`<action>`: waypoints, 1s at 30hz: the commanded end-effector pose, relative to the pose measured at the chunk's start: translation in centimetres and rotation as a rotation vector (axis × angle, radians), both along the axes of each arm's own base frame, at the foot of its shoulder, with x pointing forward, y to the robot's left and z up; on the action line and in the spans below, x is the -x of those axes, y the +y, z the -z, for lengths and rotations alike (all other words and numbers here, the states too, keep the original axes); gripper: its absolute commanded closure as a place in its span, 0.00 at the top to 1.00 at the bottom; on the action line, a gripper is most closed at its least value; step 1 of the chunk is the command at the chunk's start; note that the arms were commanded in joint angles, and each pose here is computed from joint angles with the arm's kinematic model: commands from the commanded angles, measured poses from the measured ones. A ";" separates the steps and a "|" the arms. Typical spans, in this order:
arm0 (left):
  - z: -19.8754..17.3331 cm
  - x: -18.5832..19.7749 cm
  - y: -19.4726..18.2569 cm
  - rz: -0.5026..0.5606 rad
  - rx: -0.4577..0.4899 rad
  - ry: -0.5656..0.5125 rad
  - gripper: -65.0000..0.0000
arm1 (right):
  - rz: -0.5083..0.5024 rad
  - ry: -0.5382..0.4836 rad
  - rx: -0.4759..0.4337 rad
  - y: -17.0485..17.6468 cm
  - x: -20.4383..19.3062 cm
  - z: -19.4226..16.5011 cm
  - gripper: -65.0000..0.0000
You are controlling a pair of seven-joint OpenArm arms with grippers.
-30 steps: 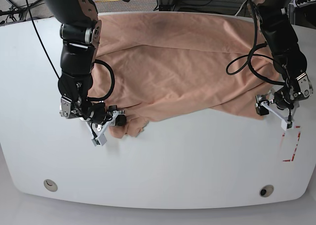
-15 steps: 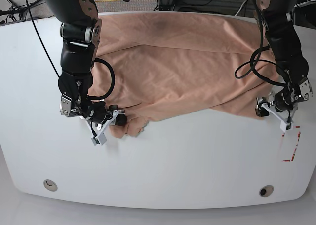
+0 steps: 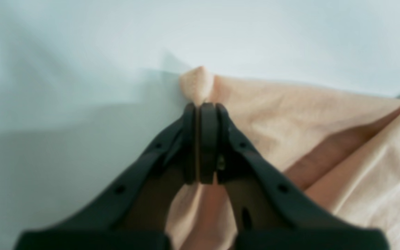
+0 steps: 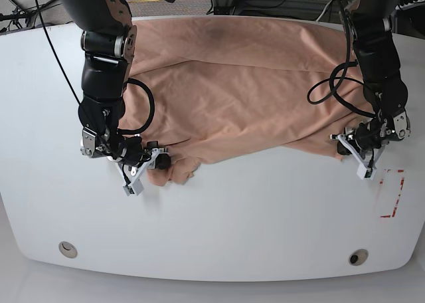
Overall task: Fold the T-shirt properly
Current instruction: 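Move the left gripper down the shirt side and grasp the hem, then lift the hem with both grippers and fold it over toward the collar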
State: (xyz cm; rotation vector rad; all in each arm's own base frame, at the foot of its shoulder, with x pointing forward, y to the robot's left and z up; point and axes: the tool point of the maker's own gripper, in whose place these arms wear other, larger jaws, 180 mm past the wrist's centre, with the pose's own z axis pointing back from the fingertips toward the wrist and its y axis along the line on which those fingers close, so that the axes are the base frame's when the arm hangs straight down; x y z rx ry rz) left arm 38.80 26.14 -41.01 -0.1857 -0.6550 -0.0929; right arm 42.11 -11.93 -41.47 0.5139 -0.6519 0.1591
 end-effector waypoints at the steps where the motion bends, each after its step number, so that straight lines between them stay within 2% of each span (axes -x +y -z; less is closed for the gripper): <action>1: -0.5 -0.1 0.7 0.005 -0.028 0.011 0.00 | -0.004 -0.028 0.019 -0.5 -1.0 -1.3 0.18; 4: -0.7 -0.2 0.8 0.005 -0.028 0.005 0.00 | -0.008 -0.053 0.027 -0.6 -1.7 -2.2 0.17; 9: -2.6 -1.0 1.6 -0.013 -0.044 -0.051 0.00 | -0.026 -0.102 0.068 -0.9 -2.5 -4.6 0.05; 12: -4.5 -1.5 2.6 -0.044 -0.055 -0.109 0.00 | -0.029 -0.153 0.089 -1.2 -3.7 -6.8 0.04; 17: -5.7 -1.3 3.5 -0.061 -0.076 -0.112 0.00 | -0.040 -0.183 0.108 -1.3 -4.7 -8.6 0.03; 20: -7.3 -1.5 4.2 -0.077 -0.094 -0.150 0.00 | -0.039 -0.198 0.131 -2.2 -5.2 -9.6 0.03; 26: -9.2 -1.9 4.3 -0.072 -0.126 -0.204 0.00 | -0.048 -0.198 0.164 -3.1 -6.0 -11.3 0.00; 30: -9.7 -1.9 4.3 -0.065 -0.136 -0.218 0.00 | -0.049 -0.254 0.202 -3.5 -6.4 -13.6 0.00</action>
